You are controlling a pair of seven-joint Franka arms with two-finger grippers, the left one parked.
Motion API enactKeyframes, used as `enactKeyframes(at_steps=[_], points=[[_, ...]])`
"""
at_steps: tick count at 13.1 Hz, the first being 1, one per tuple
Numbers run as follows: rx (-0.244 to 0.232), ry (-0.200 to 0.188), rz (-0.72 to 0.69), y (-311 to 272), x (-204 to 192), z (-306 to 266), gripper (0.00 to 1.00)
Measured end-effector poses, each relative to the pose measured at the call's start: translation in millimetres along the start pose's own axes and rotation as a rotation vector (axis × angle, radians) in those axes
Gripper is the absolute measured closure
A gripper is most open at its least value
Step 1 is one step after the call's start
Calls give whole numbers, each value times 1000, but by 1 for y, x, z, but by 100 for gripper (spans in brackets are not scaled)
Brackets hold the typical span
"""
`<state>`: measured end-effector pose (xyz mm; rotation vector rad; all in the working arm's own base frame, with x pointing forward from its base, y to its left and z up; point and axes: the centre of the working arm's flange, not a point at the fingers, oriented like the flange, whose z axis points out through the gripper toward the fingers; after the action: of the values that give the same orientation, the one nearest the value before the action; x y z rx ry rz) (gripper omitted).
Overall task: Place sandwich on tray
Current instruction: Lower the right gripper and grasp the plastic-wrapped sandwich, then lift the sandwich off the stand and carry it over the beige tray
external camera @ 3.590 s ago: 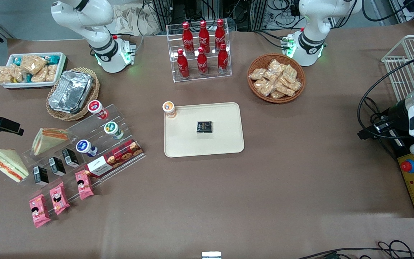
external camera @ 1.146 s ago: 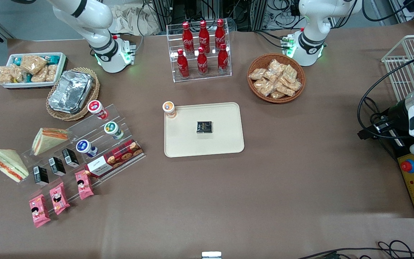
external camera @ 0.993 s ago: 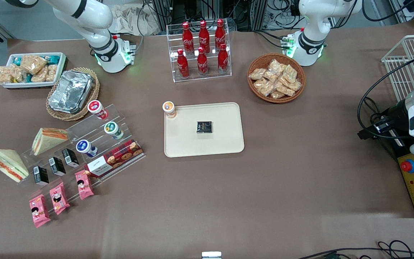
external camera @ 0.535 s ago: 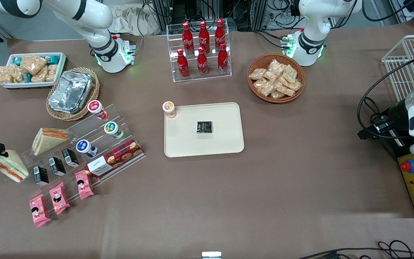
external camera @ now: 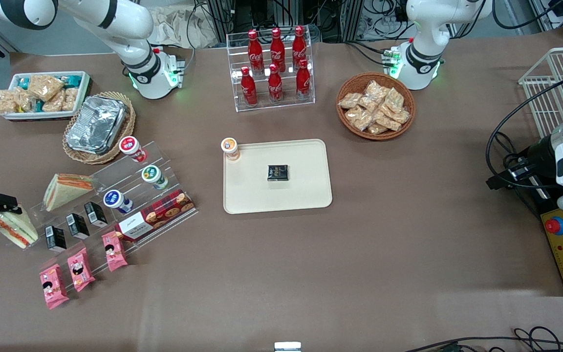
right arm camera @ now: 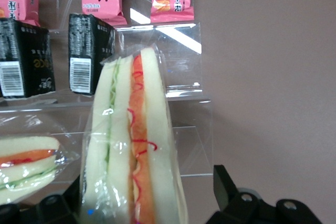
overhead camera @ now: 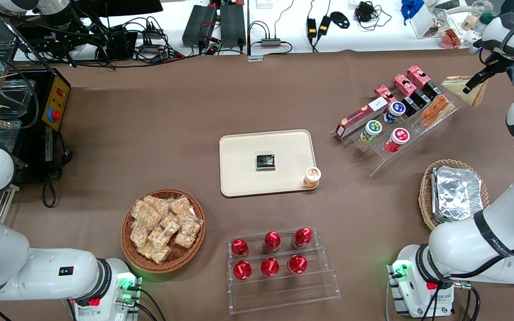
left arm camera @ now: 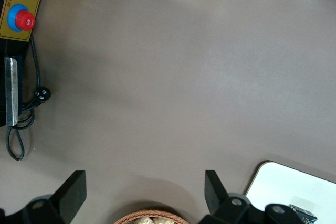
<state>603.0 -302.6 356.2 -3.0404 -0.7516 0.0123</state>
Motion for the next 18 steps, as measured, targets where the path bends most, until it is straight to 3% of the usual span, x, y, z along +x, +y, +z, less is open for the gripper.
enactKeyframes(at_steps=[2, 5, 7, 11, 14, 18], points=[[1, 1, -2, -1, 1, 0, 6], [2, 3, -4, -2, 3, 0, 39], [1, 4, -4, -2, 3, -1, 55], [-22, 27, 28, -1, 4, -21, 73], [-58, 65, 25, -6, 12, -58, 77], [-108, 114, -78, -49, 63, -101, 80]])
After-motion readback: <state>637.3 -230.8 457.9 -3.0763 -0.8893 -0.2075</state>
